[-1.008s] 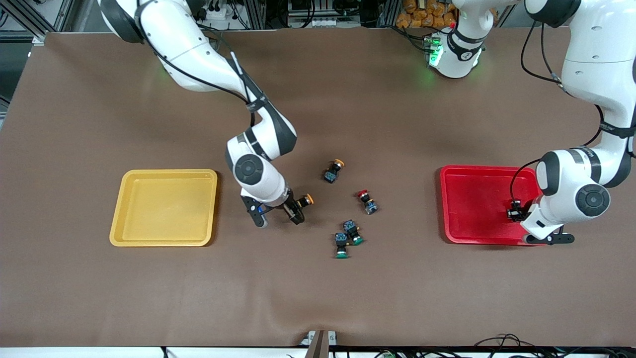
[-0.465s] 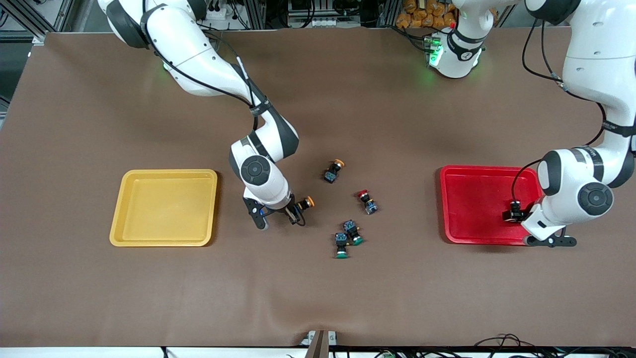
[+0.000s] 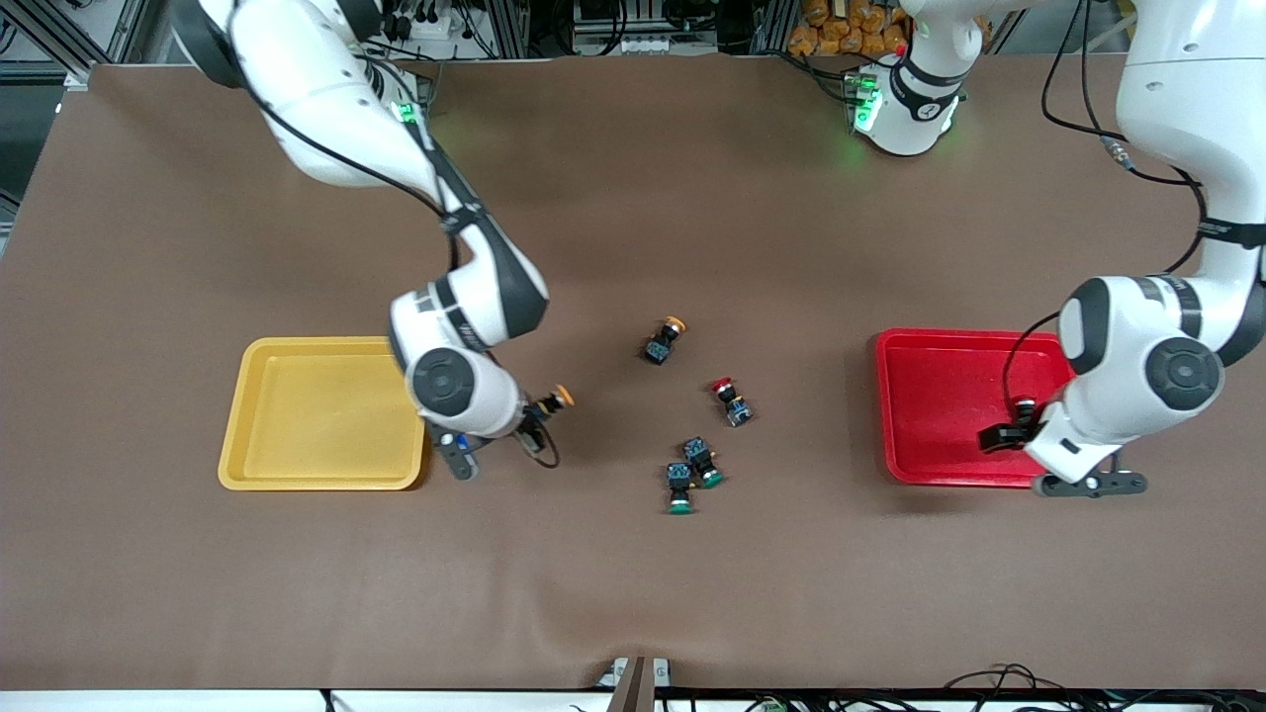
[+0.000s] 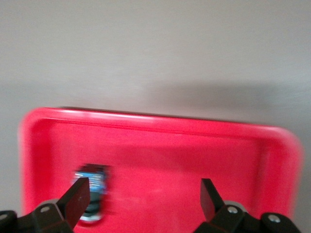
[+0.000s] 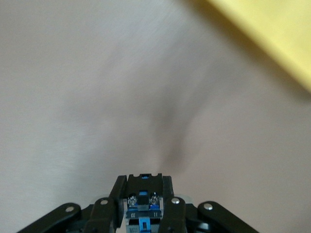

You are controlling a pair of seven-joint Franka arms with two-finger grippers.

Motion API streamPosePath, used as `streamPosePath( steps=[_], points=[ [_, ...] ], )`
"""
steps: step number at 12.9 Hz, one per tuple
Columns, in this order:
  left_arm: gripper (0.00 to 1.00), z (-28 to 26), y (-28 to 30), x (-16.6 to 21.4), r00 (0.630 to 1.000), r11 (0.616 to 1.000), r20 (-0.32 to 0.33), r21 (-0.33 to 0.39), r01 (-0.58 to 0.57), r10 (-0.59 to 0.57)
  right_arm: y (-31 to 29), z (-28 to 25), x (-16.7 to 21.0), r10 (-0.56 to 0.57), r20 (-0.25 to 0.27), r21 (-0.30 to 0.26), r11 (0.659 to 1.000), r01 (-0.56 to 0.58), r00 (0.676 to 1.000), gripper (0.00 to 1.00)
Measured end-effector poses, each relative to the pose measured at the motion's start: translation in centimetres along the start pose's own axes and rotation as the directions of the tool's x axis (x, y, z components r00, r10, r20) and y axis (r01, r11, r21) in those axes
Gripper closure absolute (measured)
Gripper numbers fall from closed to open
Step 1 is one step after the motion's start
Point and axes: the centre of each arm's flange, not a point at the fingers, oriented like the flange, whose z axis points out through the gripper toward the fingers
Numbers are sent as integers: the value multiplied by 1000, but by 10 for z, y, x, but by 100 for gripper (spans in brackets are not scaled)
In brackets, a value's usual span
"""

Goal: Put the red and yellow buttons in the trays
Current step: 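Release the red button in the red tray while the right gripper carries the yellow button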

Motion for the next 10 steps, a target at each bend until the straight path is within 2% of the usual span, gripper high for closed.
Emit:
streamPosePath(
  steps=[2, 5, 6, 8, 10],
  points=[
    [0, -4, 43, -6, 998, 997, 5, -35, 69, -69, 29, -42, 33, -109, 32, -47, 993, 111, 993, 67],
    [0, -13, 114, -20, 984, 981, 18, -77, 178, -177, 70, -79, 93, -242, 74, -50, 968, 246, 967, 67],
    [0, -15, 140, -26, 976, 973, 22, -81, 216, -215, 82, -79, 114, -305, 85, -43, 950, 309, 949, 67],
    [0, -15, 194, -39, 960, 956, 33, -88, 279, -277, 112, -75, 160, -446, 112, -30, 892, 451, 888, 67],
    [0, -7, 238, -50, 939, 935, 51, -91, 343, -339, 142, -67, 199, -529, 132, -22, 844, 536, 839, 67]
  ],
)
